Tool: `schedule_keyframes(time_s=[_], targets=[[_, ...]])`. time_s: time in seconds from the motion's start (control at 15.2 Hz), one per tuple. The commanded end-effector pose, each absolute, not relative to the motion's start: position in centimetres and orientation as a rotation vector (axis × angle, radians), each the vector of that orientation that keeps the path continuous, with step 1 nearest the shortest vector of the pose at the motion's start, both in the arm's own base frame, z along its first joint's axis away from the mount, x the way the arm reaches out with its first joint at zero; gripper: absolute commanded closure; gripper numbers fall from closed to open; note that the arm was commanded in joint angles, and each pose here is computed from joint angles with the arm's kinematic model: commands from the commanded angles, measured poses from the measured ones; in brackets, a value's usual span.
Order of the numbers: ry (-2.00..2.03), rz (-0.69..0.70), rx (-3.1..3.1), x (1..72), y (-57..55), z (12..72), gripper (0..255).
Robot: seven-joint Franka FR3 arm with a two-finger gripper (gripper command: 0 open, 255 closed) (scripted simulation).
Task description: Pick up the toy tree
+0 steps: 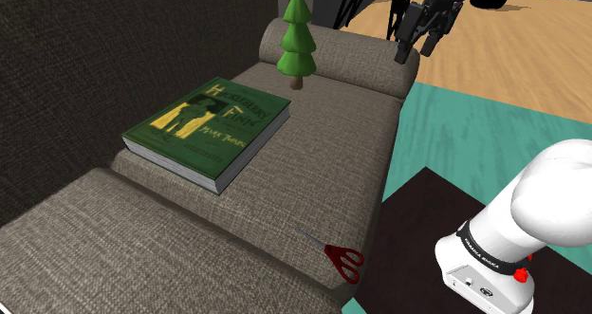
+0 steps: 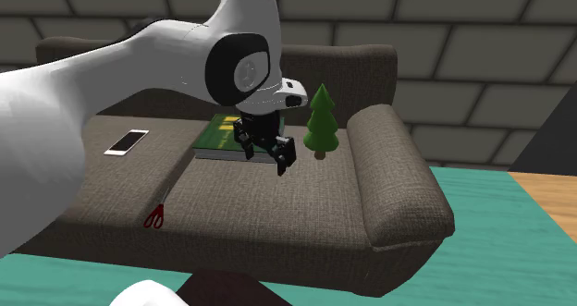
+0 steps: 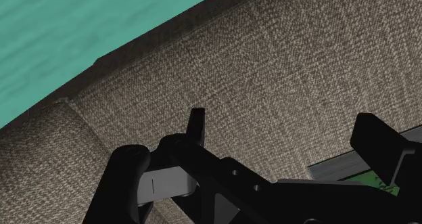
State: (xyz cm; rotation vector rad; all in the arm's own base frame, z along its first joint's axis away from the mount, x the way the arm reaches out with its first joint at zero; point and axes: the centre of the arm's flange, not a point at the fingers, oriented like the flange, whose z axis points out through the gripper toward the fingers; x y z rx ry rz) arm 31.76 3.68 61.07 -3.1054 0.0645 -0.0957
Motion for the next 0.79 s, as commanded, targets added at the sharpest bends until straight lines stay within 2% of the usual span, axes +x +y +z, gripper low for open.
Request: schedule_keyframes(time_s=[0.0,0.73], targets=[[0.065,-0.096,-3.105,31.8,3.7,61.1,0],[0.247,-0.465,-2.859,41.9,3.2,59.6,0]])
